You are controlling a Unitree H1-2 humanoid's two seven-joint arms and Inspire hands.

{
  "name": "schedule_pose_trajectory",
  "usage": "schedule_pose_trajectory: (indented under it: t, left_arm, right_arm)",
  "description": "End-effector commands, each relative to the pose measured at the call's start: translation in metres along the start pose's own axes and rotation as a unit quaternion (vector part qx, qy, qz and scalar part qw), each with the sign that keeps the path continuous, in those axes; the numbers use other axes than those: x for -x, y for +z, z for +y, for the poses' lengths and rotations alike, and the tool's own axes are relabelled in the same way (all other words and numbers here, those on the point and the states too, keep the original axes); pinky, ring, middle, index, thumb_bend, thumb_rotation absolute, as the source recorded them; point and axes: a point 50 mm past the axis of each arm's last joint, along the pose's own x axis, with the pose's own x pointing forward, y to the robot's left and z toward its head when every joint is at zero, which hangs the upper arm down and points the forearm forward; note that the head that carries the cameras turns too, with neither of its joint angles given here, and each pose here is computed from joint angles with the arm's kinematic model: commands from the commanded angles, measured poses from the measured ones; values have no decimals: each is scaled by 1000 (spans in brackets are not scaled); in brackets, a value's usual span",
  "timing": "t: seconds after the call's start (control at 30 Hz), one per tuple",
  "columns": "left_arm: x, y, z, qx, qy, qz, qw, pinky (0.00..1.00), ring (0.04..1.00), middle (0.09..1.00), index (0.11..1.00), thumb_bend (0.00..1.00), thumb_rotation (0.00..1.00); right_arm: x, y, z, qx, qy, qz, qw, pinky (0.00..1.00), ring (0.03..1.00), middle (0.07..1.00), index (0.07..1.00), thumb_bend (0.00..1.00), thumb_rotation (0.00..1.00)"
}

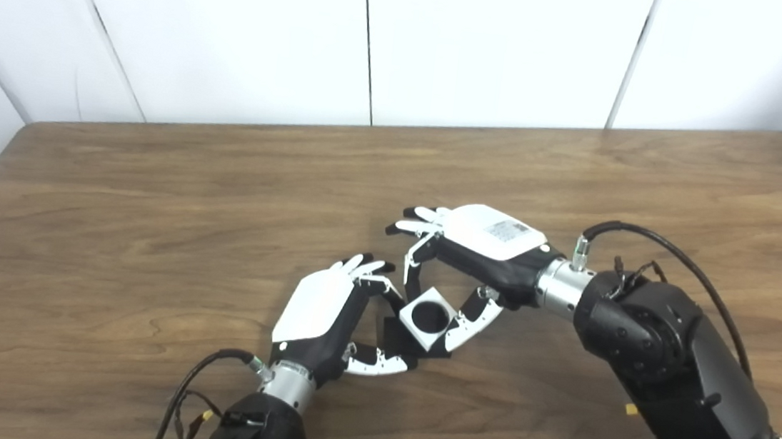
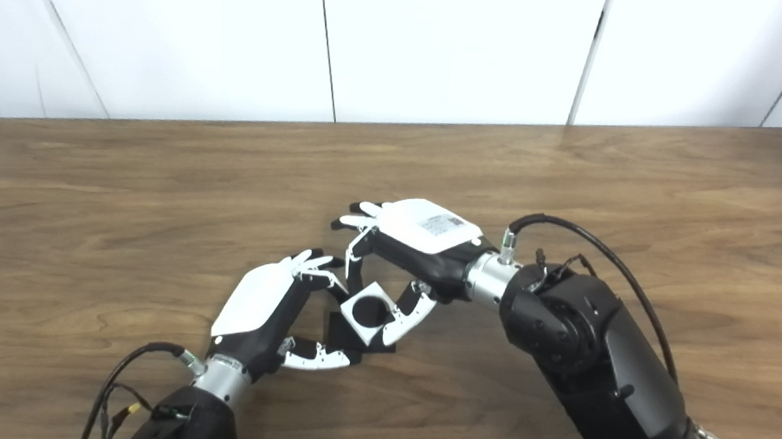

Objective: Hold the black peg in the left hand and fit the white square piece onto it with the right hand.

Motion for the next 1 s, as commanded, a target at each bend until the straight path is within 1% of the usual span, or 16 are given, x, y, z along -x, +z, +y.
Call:
schedule_pose_trajectory:
  t: [0.0, 0.13, 0.3, 0.33, 0.37, 0.4, 0.47, 0.53, 0.57, 0.6, 0.7, 0.73, 0.97]
  left_arm:
    - [2, -4, -10, -9, -32, 8, 999, 971, 958, 875, 482, 520, 69]
    - [1, -4, -9, -8, -29, 7, 1000, 964, 954, 870, 482, 520, 69]
    - [2, -5, -9, -4, -31, 11, 999, 973, 958, 870, 483, 520, 71]
    - [2, -5, -9, -3, -32, 12, 999, 973, 958, 869, 484, 521, 71]
    - [2, -5, -8, -2, -33, 13, 999, 976, 960, 870, 484, 521, 71]
    - [2, -5, -8, -1, -34, 14, 999, 978, 961, 871, 485, 521, 72]
    - [2, -5, -8, -1, -35, 15, 999, 977, 961, 870, 486, 521, 75]
    - [1, -5, -7, -5, -36, 13, 999, 974, 959, 868, 488, 522, 77]
    - [1, -5, -7, -7, -36, 13, 999, 963, 955, 867, 517, 670, 160]
    - [0, -5, -7, -9, -36, 12, 999, 949, 952, 866, 549, 790, 233]
    - [0, -4, -6, -14, -42, 13, 999, 944, 954, 871, 596, 835, 281]
    - [0, -3, -6, -13, -44, 13, 999, 948, 957, 874, 626, 844, 304]
    - [0, -2, -6, -11, -47, 13, 999, 935, 946, 872, 736, 896, 358]
  right_arm:
    - [1, -2, -19, 21, -30, -7, 999, 1000, 1000, 937, 490, 525, 153]
    - [1, -4, -17, 19, -27, -2, 999, 1000, 1000, 936, 491, 524, 154]
    - [2, -8, -13, 3, -15, 11, 1000, 1000, 1000, 942, 494, 524, 152]
    - [2, -8, -12, 3, -12, 14, 1000, 1000, 1000, 944, 564, 735, 181]
    - [2, -8, -12, 3, -9, 16, 1000, 1000, 1000, 947, 606, 846, 200]
    - [2, -9, -12, 2, -8, 17, 1000, 1000, 1000, 949, 632, 914, 212]
    - [2, -9, -11, 1, -7, 19, 1000, 1000, 1000, 950, 656, 963, 232]
    - [2, -10, -11, 1, -5, 20, 1000, 1000, 1000, 951, 664, 980, 240]
    - [2, -10, -11, 2, -4, 20, 1000, 1000, 1000, 952, 666, 983, 243]
    - [2, -10, -11, 3, -3, 21, 1000, 1000, 1000, 953, 668, 987, 249]
    - [2, -10, -11, 4, -1, 22, 1000, 1000, 1000, 952, 667, 990, 260]
    - [3, -10, -11, 4, 0, 23, 1000, 1000, 1000, 950, 664, 991, 260]
    - [3, -11, -12, 3, -1, 25, 1000, 1000, 1000, 947, 652, 992, 263]
